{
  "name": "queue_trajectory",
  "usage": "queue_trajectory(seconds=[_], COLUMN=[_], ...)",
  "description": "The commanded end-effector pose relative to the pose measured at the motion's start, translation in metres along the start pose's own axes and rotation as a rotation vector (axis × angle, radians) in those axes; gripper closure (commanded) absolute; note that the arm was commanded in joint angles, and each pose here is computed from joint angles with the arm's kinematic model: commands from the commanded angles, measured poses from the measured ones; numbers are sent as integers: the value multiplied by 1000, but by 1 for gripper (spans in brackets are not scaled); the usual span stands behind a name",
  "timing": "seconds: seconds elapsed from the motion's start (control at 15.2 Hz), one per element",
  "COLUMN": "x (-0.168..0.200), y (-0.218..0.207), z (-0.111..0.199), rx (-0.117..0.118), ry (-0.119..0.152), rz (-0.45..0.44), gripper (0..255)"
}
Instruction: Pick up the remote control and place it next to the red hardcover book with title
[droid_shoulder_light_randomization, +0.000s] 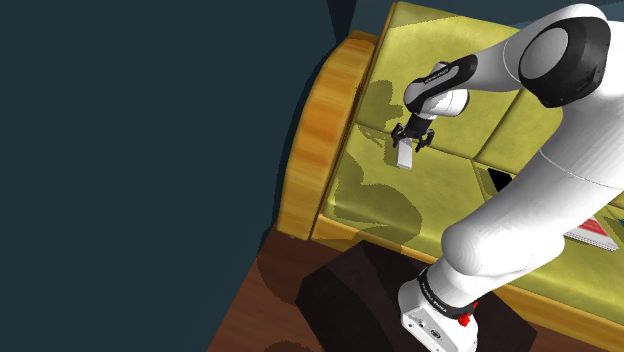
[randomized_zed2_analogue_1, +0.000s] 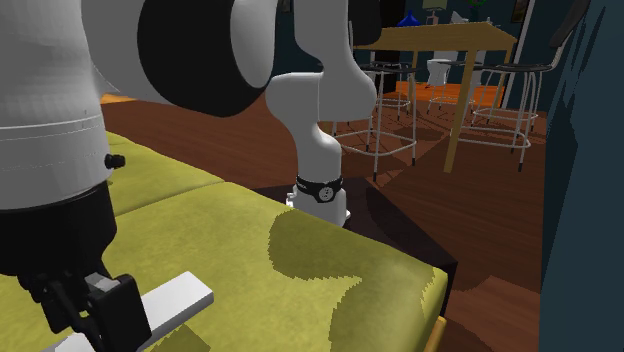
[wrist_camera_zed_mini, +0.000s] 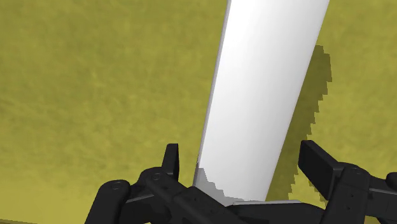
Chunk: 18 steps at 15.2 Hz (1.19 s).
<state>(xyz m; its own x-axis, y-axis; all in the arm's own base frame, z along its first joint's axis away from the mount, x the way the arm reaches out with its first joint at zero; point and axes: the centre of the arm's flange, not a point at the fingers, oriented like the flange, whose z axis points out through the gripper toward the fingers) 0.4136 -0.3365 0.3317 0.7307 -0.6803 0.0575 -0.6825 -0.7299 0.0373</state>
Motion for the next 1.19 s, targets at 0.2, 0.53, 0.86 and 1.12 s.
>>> queue_trajectory(seconds=[0.2, 0.53, 0.86, 1.12], x=[0, 0, 0, 1], y=[0, 0, 0, 1], z=[1, 1, 1, -15], rx=[0, 0, 0, 0], ry=[0, 0, 0, 0], rz=[0, 0, 0, 0], gripper=[0, 255, 255, 255])
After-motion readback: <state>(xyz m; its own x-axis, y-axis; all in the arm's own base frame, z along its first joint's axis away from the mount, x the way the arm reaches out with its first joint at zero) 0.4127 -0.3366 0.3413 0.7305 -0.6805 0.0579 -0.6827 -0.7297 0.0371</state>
